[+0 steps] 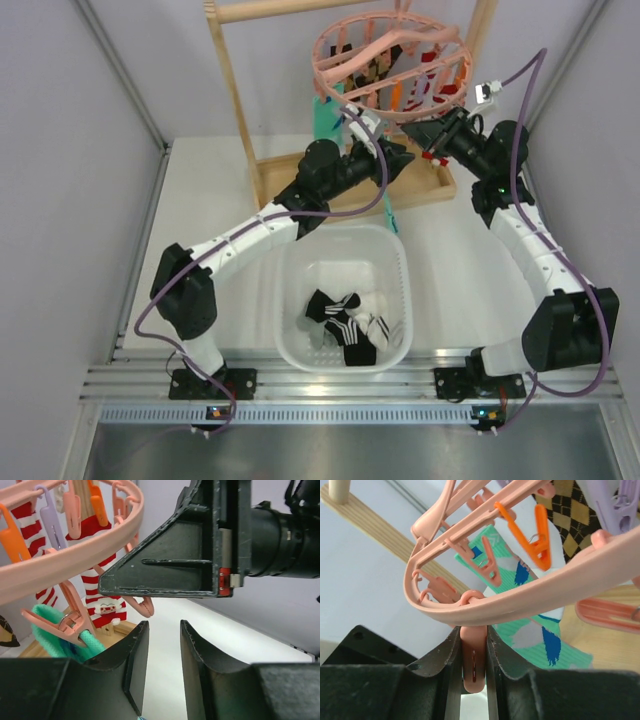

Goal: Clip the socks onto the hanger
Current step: Open the clamp at the hanger.

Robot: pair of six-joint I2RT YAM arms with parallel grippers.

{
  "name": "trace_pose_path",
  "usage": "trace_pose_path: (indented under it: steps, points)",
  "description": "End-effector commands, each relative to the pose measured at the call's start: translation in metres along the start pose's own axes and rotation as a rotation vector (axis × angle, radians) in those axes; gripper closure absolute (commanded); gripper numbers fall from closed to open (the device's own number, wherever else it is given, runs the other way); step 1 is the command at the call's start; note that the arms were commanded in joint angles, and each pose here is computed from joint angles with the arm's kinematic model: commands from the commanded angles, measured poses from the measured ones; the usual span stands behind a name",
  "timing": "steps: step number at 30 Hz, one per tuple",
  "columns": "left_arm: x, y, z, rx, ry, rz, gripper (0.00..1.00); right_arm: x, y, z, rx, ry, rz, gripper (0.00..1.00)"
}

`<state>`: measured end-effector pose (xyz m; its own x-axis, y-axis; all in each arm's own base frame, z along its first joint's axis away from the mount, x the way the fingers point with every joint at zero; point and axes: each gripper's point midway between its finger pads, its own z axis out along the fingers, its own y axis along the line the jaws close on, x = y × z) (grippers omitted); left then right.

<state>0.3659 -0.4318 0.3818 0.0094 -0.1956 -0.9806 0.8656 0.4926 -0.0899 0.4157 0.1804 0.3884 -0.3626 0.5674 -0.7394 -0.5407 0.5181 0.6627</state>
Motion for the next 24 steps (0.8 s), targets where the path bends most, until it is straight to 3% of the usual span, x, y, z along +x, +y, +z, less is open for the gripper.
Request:
trace_pose_path:
  steps: [1, 8, 13, 20, 24]
  points:
    - [-0.043, 0.004, 0.006, -0.020, -0.136, 0.015, 0.63, -0.005, 0.028, 0.002, -0.127, -0.007, -0.083, 1.00]
    - [-0.044, 0.014, 0.010, -0.037, -0.161, -0.019, 0.65, -0.002, 0.030, 0.001, -0.150, 0.012, -0.104, 1.00]
    - [-0.046, 0.023, 0.009, 0.007, -0.179, -0.132, 0.63, 0.002, 0.037, 0.002, -0.205, 0.025, -0.133, 1.00]
    - [-0.045, 0.024, 0.004, 0.167, -0.193, -0.316, 0.74, 0.008, 0.047, 0.005, -0.297, 0.060, -0.126, 1.00]
    - [-0.046, 0.019, 0.002, 0.231, -0.207, -0.369, 0.73, 0.011, 0.049, 0.005, -0.323, 0.075, -0.123, 0.99]
